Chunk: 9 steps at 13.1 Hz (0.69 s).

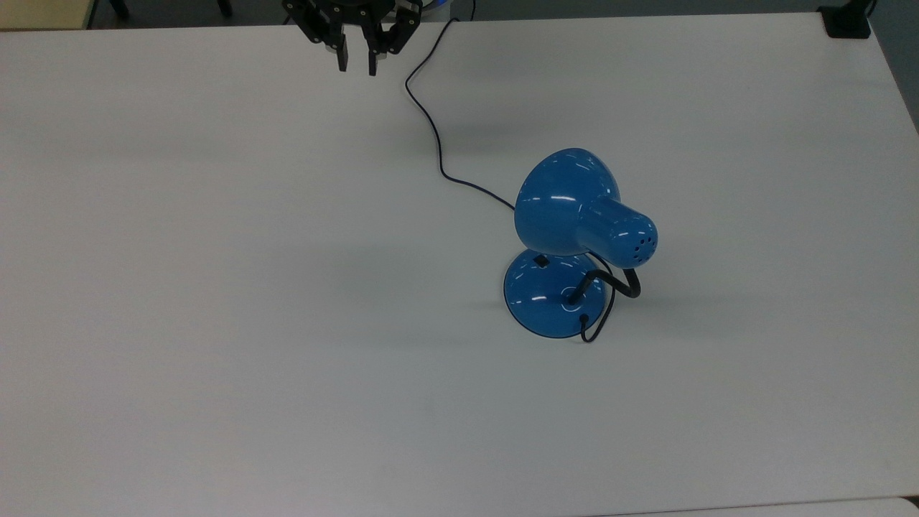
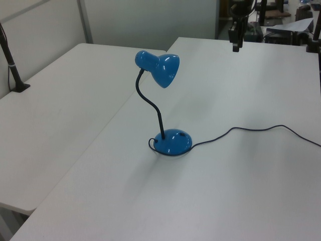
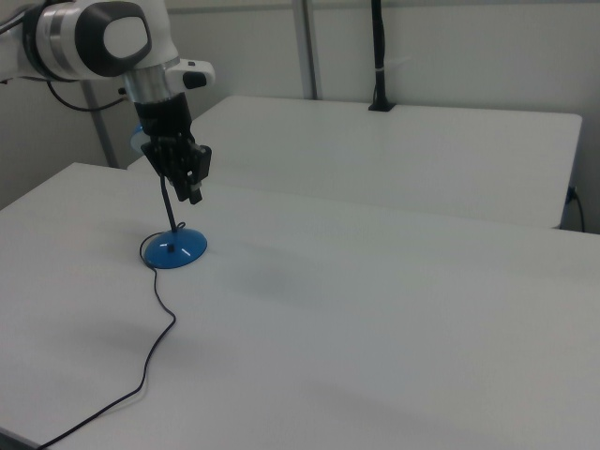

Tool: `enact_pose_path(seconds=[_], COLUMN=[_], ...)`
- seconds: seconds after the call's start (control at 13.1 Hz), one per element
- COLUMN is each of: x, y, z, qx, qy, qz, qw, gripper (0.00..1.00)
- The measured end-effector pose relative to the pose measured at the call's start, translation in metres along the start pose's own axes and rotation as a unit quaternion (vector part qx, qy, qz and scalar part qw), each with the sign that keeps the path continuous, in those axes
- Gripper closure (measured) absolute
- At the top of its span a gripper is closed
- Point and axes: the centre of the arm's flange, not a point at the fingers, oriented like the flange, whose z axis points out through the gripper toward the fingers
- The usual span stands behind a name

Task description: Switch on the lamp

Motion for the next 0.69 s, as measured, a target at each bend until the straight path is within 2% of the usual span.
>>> enact_pose_path(seconds=[0.08, 0.15, 0.23, 0.54, 0.69], x=[0.0000, 0.0000, 0.0000, 0.0010, 0.0040], y=[-0.0004, -0.0005, -0.0005, -0.0030, -0.0081], z=[0.0001, 0.0001, 0.0002, 0.0028, 0.0086], qx=[0.000, 0.000, 0.000, 0.000, 0.000], qy=[0.000, 0.000, 0.000, -0.003, -0.004], qz=[-0.001, -0.002, -0.003, -0.007, -0.025], qw=[1.0000, 1.0000, 1.0000, 1.0000, 0.9997], gripper=[0.85, 0.96, 0.99, 0.99, 0.99])
